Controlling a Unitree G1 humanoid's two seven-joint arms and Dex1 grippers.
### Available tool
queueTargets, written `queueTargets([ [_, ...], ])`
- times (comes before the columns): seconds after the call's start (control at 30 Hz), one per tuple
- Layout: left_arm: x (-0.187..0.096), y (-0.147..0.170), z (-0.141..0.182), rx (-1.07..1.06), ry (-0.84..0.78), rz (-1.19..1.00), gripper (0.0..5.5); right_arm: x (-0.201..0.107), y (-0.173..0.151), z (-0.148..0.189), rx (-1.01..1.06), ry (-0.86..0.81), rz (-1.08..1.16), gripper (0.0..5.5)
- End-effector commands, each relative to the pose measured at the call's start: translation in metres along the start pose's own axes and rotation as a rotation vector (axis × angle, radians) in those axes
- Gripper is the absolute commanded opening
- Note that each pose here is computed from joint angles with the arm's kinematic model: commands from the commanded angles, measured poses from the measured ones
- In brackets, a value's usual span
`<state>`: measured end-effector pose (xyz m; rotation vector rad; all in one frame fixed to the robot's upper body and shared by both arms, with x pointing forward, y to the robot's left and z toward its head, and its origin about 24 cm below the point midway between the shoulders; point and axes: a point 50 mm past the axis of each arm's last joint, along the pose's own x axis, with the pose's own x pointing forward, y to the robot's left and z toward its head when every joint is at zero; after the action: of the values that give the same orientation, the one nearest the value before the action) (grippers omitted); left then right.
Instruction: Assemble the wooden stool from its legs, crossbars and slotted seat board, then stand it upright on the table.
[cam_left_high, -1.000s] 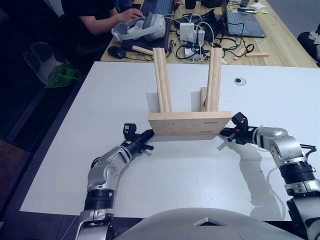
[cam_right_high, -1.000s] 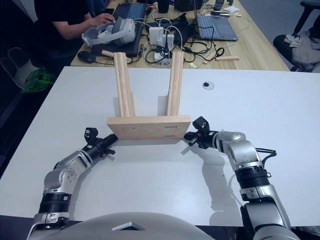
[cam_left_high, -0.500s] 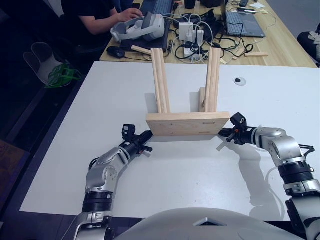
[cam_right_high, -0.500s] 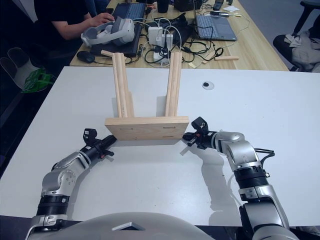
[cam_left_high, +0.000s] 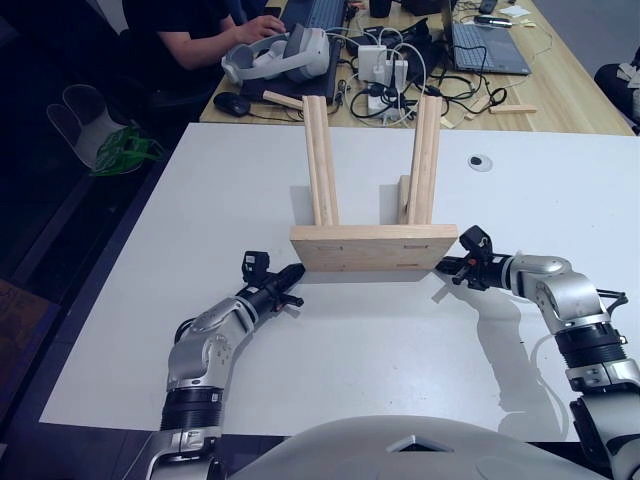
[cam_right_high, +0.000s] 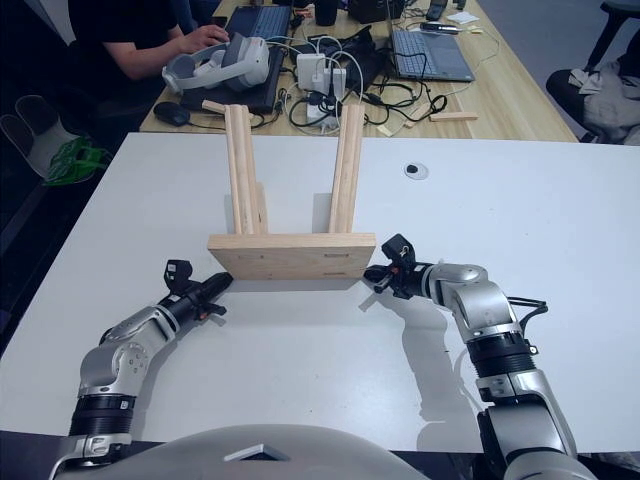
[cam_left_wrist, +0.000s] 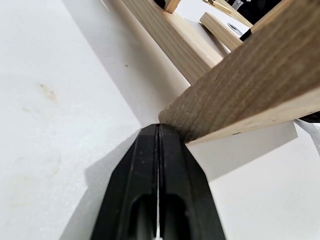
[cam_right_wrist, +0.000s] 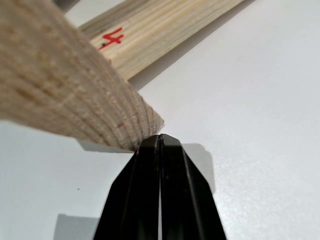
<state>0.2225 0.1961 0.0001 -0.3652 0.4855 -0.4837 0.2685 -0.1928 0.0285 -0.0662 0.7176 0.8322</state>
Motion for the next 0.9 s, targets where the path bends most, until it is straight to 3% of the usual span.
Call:
queueTargets([
  [0.03,0.0028,-0.0036,0.0012,-0.01,-0.007,-0.026,0.01,-0.0002,0.0026,0.0007,0.012,-0.022,0.02,0.0],
  [0.9,0.0044,-0.0071,0.006,-0.026,-0.038,-0.081,0.01,-0.0041,0.0033,0.0023,0.035,-0.064,0.034,0.0],
])
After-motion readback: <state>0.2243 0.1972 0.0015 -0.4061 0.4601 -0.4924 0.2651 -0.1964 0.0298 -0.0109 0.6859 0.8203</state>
